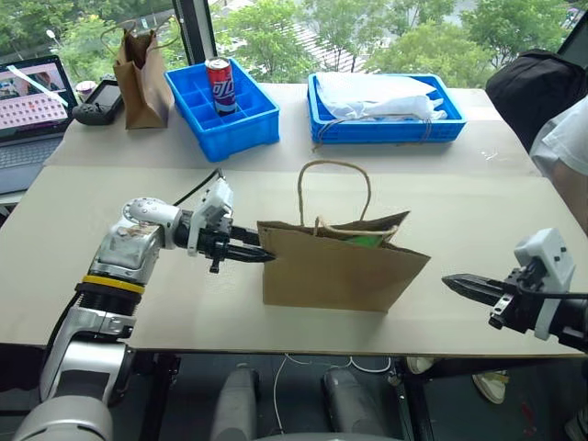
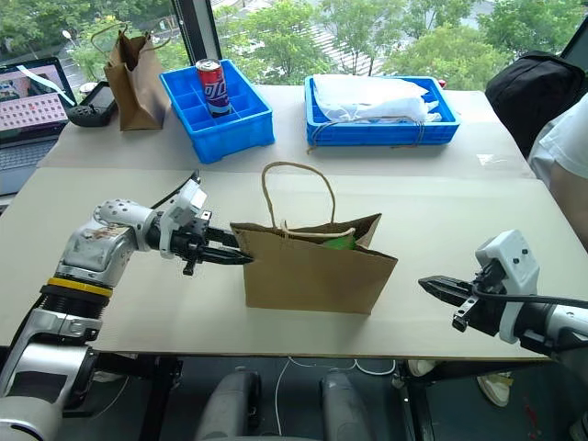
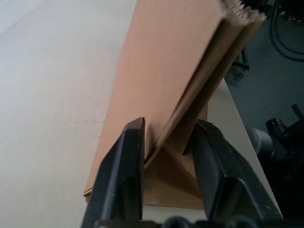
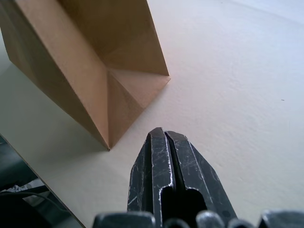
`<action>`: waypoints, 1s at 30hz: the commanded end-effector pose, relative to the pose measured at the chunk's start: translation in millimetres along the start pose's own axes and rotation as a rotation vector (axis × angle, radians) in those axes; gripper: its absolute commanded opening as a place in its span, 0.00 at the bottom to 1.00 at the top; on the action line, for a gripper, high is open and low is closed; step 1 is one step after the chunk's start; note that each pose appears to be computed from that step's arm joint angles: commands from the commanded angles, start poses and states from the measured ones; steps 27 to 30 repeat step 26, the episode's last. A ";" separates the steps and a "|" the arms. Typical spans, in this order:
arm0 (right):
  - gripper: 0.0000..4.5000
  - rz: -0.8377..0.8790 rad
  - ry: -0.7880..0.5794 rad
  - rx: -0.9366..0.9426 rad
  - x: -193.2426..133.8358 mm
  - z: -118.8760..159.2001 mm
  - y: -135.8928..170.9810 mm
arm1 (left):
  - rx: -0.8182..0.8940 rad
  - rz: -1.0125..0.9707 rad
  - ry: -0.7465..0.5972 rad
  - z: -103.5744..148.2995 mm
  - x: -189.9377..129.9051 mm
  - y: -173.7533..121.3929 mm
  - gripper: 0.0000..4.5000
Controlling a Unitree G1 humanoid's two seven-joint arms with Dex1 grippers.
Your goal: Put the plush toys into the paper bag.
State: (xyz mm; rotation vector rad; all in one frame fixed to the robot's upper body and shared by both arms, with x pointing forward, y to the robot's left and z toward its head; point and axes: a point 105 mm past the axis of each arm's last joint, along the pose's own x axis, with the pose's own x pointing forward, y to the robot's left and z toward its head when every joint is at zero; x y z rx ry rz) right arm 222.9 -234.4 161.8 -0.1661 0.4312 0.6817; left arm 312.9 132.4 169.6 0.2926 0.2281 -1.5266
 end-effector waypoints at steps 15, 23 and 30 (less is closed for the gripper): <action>0.00 -0.305 -0.375 0.013 -9.3 -30.1 -7.8 | -0.261 0.748 -0.038 -107.2 -89.0 -13.3 0.98; 0.00 -0.293 -0.331 -0.060 8.1 -39.1 0.6 | -0.176 0.807 -0.025 -105.2 -61.7 -23.4 0.98; 0.00 -0.294 -0.331 -0.072 10.5 -38.3 1.1 | -0.147 0.810 -0.038 -97.1 -60.3 -24.2 0.98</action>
